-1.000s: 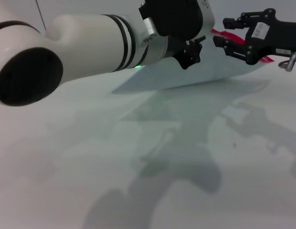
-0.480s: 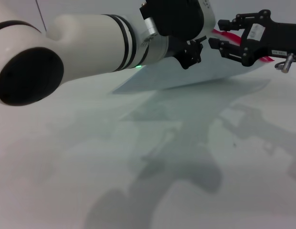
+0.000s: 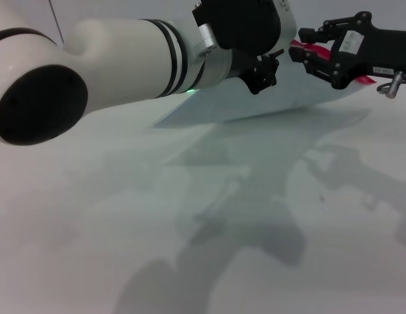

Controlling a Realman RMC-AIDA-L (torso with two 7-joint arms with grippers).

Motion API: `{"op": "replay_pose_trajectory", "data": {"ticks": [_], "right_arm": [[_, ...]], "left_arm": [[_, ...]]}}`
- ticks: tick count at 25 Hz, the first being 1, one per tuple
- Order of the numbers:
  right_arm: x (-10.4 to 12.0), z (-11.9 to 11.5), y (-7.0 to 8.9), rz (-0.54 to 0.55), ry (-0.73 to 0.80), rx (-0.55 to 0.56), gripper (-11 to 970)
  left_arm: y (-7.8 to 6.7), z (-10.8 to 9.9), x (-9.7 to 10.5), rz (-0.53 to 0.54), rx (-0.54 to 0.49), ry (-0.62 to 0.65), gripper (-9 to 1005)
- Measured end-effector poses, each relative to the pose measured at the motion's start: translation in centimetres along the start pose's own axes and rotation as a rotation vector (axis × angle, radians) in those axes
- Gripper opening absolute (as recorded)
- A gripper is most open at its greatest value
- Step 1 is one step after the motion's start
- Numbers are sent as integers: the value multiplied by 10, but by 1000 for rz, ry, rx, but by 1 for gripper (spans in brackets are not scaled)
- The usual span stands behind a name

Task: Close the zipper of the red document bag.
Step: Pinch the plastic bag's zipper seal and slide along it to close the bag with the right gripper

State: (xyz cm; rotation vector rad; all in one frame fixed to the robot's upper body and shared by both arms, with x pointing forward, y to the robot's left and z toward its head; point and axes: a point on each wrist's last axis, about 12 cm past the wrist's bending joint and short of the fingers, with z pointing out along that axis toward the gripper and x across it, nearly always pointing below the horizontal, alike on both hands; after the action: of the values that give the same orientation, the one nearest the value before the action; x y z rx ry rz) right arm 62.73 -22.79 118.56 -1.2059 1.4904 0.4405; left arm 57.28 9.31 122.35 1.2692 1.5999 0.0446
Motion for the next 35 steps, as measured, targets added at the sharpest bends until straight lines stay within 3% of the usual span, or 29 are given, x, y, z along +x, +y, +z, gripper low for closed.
{"op": "replay_pose_trajectory", "data": {"ticks": [16, 35], "right_arm": [[0, 1, -1, 9, -9, 5, 181], [2, 1, -1, 21, -9, 11, 71]], "left_arm": [[0, -1, -2, 1, -3, -7, 56], [0, -1, -1, 2, -3, -5, 56]]}}
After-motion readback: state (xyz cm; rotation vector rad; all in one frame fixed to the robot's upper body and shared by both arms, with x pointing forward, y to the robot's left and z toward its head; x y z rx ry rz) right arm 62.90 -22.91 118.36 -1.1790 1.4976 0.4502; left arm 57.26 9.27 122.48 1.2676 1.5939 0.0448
